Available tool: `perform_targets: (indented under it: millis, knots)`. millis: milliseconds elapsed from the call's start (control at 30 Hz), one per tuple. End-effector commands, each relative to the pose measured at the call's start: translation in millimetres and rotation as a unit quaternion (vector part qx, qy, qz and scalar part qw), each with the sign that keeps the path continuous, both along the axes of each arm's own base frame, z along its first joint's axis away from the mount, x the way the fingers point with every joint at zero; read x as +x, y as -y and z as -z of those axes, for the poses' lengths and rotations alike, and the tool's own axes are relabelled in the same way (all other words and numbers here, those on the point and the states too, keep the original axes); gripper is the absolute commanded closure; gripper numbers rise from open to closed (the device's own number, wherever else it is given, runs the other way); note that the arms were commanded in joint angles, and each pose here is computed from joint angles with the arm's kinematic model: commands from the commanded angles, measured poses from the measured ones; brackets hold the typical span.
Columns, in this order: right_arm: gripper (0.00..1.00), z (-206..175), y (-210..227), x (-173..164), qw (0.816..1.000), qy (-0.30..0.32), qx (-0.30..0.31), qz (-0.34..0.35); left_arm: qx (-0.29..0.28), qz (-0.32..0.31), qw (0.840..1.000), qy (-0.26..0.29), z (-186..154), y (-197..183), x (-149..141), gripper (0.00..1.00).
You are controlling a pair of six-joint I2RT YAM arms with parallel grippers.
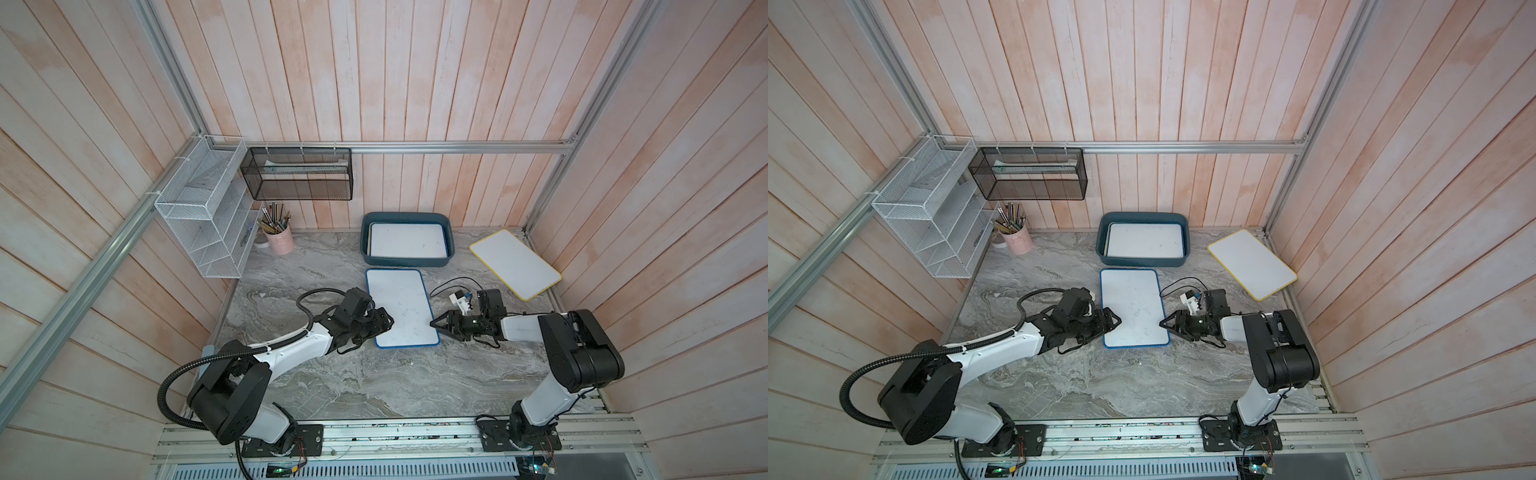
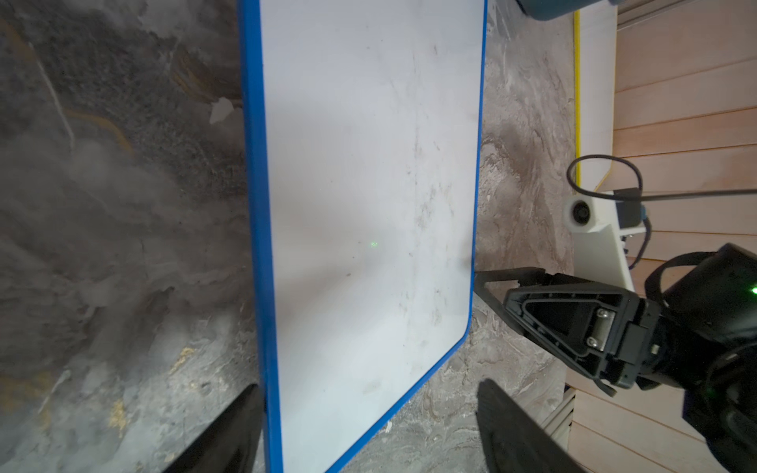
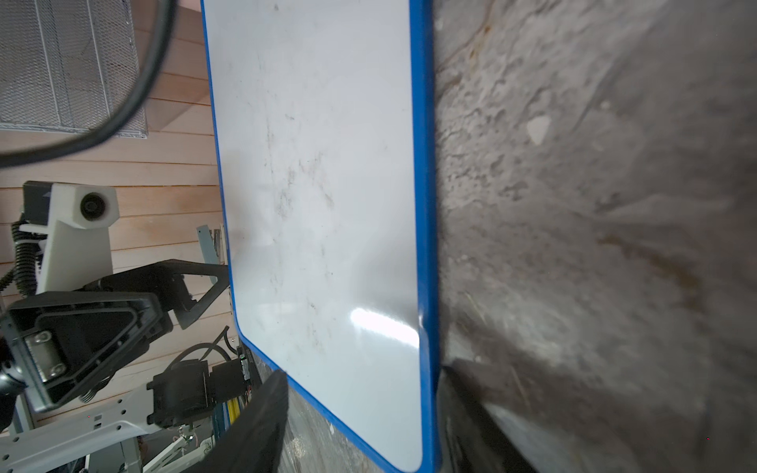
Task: Put the whiteboard into the storage box
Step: Pick up the whiteboard at the center of the board.
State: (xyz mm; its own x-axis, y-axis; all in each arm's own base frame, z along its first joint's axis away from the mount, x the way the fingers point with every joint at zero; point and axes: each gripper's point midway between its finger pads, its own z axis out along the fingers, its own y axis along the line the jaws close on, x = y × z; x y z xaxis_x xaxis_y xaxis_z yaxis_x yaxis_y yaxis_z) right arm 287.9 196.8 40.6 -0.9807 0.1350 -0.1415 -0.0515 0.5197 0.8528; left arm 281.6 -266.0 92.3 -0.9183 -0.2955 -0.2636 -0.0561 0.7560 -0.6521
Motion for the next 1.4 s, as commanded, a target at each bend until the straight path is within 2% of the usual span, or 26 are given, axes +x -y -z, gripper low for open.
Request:
perform_targets:
  millis: [0,800,1033,1367]
  knots:
    - [0.41,-1.4,-25.6,-43.4,0.993,-0.069,0.066,-0.070,-0.180,0.103,0.972,0.111,-106.5,70.6,2.3,0.17]
    - [0.41,6.0,-28.0,-44.1,0.991,-0.076,0.091,-0.066,-0.231,0.107,0.960,0.115,-122.8,75.7,-2.6,0.17]
    - [0.41,2.5,-28.1,-43.2,0.989,-0.074,0.112,-0.056,-0.222,0.104,0.964,0.105,-113.4,72.7,-4.6,0.17]
    - [0.46,5.1,-11.3,-32.3,0.993,-0.060,0.099,-0.026,-0.194,0.074,0.973,0.102,-98.4,47.2,-0.4,0.17]
